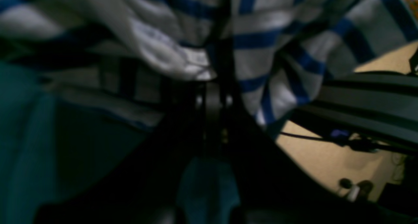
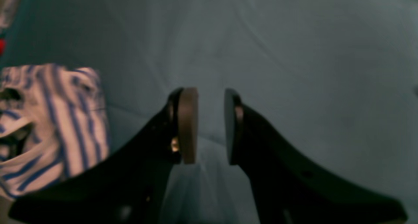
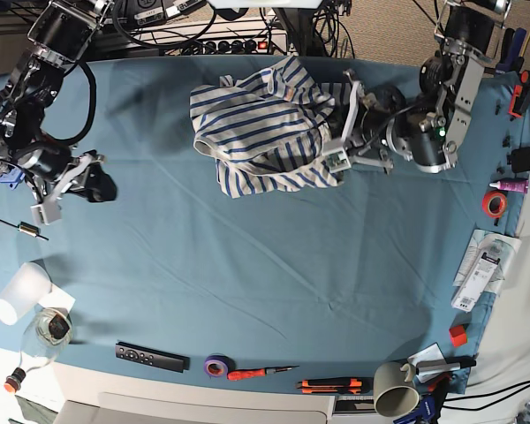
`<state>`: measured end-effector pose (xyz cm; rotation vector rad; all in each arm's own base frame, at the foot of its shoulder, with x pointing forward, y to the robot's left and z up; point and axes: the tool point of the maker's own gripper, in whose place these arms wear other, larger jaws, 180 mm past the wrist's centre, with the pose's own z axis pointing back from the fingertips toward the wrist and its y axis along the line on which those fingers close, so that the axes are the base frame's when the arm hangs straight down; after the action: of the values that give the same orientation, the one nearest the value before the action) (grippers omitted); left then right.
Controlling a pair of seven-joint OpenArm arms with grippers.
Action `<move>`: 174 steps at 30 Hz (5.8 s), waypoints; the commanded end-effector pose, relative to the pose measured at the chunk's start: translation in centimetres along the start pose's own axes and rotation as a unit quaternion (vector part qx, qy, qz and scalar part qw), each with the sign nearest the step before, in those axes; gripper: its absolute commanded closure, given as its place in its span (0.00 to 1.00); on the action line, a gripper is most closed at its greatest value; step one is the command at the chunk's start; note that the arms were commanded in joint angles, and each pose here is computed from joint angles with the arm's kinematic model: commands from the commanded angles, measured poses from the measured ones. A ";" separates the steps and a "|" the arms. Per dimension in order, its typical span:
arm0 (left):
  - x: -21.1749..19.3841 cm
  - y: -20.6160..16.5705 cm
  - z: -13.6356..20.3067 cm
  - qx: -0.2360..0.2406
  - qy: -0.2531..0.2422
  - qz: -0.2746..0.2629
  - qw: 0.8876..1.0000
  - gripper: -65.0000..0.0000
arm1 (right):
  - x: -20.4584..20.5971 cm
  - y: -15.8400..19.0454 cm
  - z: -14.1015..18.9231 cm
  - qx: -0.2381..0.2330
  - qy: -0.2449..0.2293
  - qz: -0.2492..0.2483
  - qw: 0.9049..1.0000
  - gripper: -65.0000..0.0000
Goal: Fold the T-shirt properly
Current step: 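Pull the left gripper back along the bundle's side, smoothing the fabric, then grasp the loose shirt flap with the left gripper, then lift the held flap and fold it over the bundle with the left gripper, then press and tuck the folded edge down with the left gripper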
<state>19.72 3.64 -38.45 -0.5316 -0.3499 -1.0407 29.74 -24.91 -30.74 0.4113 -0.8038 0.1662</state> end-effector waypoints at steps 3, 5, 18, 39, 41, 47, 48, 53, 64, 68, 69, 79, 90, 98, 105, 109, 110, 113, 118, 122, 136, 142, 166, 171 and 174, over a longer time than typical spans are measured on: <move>-1.0 -0.1 0.2 0.002 0.022 -0.003 1.000 1.00 | 1.3 1.3 -0.5 0.022 -0.007 0.025 0.999 0.77; -0.8 0.5 0.4 0.018 0.021 0.005 1.000 1.00 | 1.0 2.1 -1.1 0.034 0.002 0.032 0.999 0.77; 7.4 5.0 6.5 0.116 -0.190 0.058 0.973 1.00 | 0.7 3.4 -2.1 0.053 0.016 0.044 0.997 0.77; 14.1 -1.3 2.6 0.045 -0.245 -0.021 0.968 0.55 | -0.7 4.0 -3.6 0.041 0.029 0.037 0.998 0.77; 14.3 -2.1 1.7 0.042 -0.230 -0.038 0.972 0.55 | -1.1 3.2 -3.6 0.020 0.039 0.041 0.998 0.77; 14.9 -0.8 1.3 0.091 -0.208 -0.043 0.973 0.55 | -1.0 2.1 -3.0 0.002 0.034 0.034 0.999 0.77; 15.0 -0.6 1.4 0.096 -0.211 -0.043 0.972 0.55 | -1.0 2.1 -3.0 0.001 0.033 0.033 0.999 0.77; 15.0 -0.7 1.3 0.091 -0.208 -0.042 0.973 0.56 | -0.9 2.1 -3.0 0.002 0.032 0.033 0.999 0.77; 14.2 -1.7 0.8 0.069 -0.195 -0.040 0.978 0.88 | -0.8 2.1 -3.0 0.002 0.028 0.033 0.999 0.77; 14.0 -1.6 0.7 0.069 -0.191 -0.040 0.978 1.00 | -0.8 2.1 -3.0 0.002 0.029 0.033 0.999 0.77; 14.0 -1.6 0.7 0.069 -0.190 -0.040 0.979 1.00 | -0.8 2.1 -3.0 0.002 0.028 0.033 0.999 0.77; 12.4 -1.4 0.3 0.073 -0.150 -0.035 0.985 1.00 | -0.2 2.1 -3.0 0.002 0.014 0.033 0.999 0.77; 11.9 -3.1 4.7 0.056 -0.237 -0.007 0.970 1.00 | 0.0 2.1 -3.0 0.002 0.007 0.034 0.999 0.77; 9.8 -6.2 4.8 0.011 -0.236 0.019 0.972 1.00 | 0.1 2.1 -3.0 0.002 0.003 0.034 0.999 0.77; 8.4 -8.7 6.1 0.017 -0.229 0.020 0.973 1.00 | 0.3 2.1 -3.0 0.002 -0.001 0.034 0.999 0.77; 6.9 -9.5 6.4 0.022 -0.221 0.044 0.974 1.00 | 0.7 2.2 -3.0 0.002 -0.012 0.034 0.999 0.77; 6.4 -9.7 6.4 0.022 -0.217 0.049 0.975 1.00 | 0.8 2.2 -3.0 0.002 -0.015 0.034 0.999 0.77; 5.1 -10.0 6.2 0.021 -0.204 0.065 0.977 1.00 | 0.8 2.2 -3.0 0.002 -0.015 0.034 0.999 0.77; 3.6 -10.4 5.5 0.020 -0.168 0.074 0.983 1.00 | 0.8 2.2 -3.0 0.003 -0.015 0.034 0.999 0.77; 2.5 -9.3 5.3 0.054 -0.139 0.072 0.986 1.00 | 0.8 2.2 -3.0 0.002 -0.015 0.034 0.999 0.77; -4.1 -6.4 5.2 0.184 -0.002 0.119 0.976 1.00 | 1.0 2.2 -3.0 0.003 -0.020 0.034 0.999 0.77; 0.2 -4.3 6.4 0.215 -0.121 0.141 0.959 1.00 | 1.1 2.2 -3.0 0.003 -0.023 0.034 0.999 0.77; 6.6 -5.0 4.9 0.161 -0.228 0.172 0.945 0.65 | 1.0 2.2 -3.0 0.003 -0.020 0.033 0.999 0.77; 6.2 -3.5 3.0 0.178 -0.207 0.201 0.941 0.65 | 0.8 2.2 -3.0 0.002 -0.014 0.033 0.999 0.77; 5.8 -2.0 2.6 0.205 -0.193 0.220 0.934 0.65 | 0.7 2.2 -3.0 0.002 -0.014 0.033 0.999 0.77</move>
<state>20.15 0.48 -33.82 -0.3900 -0.7009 -0.4035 30.69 -21.50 -33.02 0.3911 -0.7882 0.2121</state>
